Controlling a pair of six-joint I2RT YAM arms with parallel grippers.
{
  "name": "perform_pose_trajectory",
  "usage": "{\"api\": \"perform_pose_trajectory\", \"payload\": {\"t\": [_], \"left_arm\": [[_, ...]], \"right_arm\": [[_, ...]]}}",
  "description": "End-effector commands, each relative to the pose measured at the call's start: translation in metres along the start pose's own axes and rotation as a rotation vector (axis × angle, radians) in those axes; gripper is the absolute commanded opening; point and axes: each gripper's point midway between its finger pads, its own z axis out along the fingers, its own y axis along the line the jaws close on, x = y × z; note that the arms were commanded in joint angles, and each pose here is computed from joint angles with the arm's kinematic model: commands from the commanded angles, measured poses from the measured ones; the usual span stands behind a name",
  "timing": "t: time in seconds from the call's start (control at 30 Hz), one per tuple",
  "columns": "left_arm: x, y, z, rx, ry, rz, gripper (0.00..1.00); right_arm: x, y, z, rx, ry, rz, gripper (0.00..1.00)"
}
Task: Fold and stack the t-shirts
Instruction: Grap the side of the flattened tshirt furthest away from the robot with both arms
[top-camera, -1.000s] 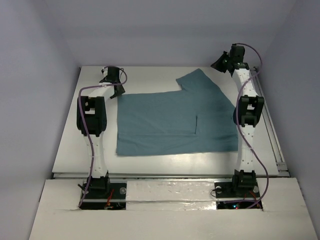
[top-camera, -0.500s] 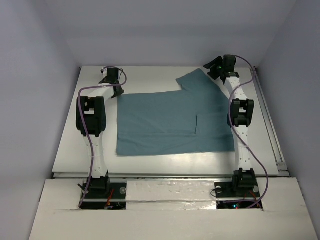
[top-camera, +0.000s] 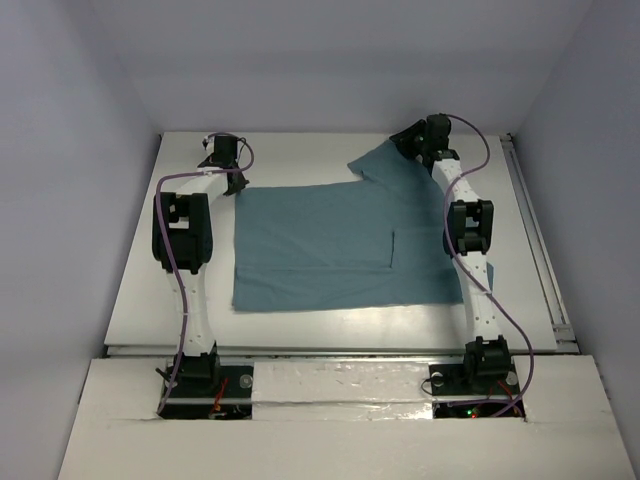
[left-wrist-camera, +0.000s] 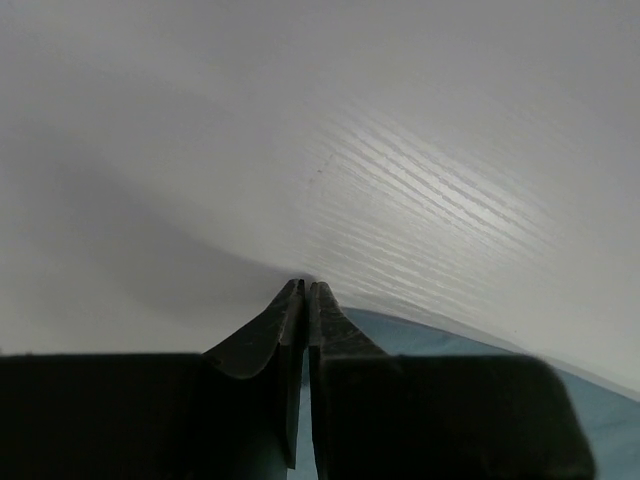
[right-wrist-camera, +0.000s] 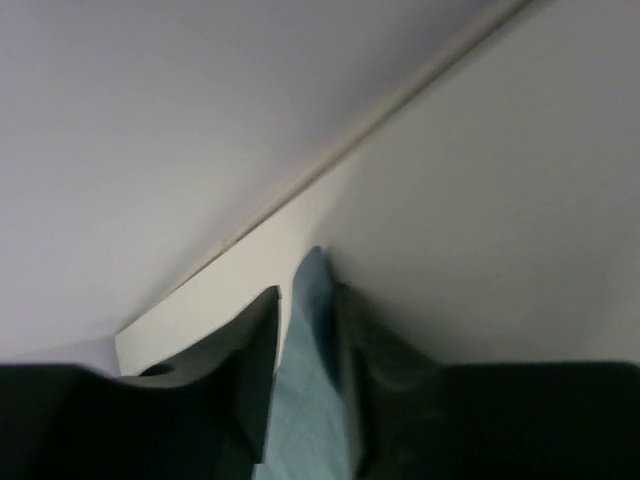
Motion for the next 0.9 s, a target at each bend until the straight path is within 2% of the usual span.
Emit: {"api": "perform_pose_trajectory", "payload": {"t": [0.0, 0.1, 0.17, 0.2, 0.27, 0.47, 0.67, 0.7, 0.87], "left_arm": [[-0.005, -0.004, -0.007, 0.016, 0.007, -0.005, 0.0], [-0.008, -0.005, -0.008, 0.019, 0.001, -0.009, 0.0], [-0.01, -0.005, -0.009, 0.02, -0.004, -0.01, 0.0], [-0.01, -0.005, -0.009, 0.017, -0.005, -0.012, 0.0], [-0.013, -0.006, -0.012, 0.02, -0.014, -0.014, 0.0], [-0.027, -0.007, -0.027, 0.027, -0.053, -0.023, 0.0], [-0.035, -0.002, -0.046, 0.021, -0.093, -0.024, 0.0], [-0.036, 0.0, -0.048, 0.012, -0.1, -0.024, 0.0], [-0.05, 0.005, -0.072, 0.007, -0.156, -0.03, 0.0]], "right_arm": [[0.022, -0.035, 0.004, 0.097, 0.045, -0.007, 0.32], [0.014, -0.023, 0.002, 0.069, 0.025, -0.016, 0.18], [0.01, -0.016, 0.001, 0.056, 0.015, -0.015, 0.12], [-0.001, -0.011, -0.002, 0.041, -0.002, -0.013, 0.06], [-0.004, -0.003, -0.005, 0.021, -0.007, -0.016, 0.0], [-0.051, 0.056, -0.038, -0.11, -0.08, -0.072, 0.0], [-0.069, 0.089, -0.085, -0.124, -0.078, -0.203, 0.0], [-0.06, 0.077, -0.086, -0.091, -0.048, -0.208, 0.0], [-0.054, 0.078, -0.1, -0.077, -0.012, -0.259, 0.0]]}}
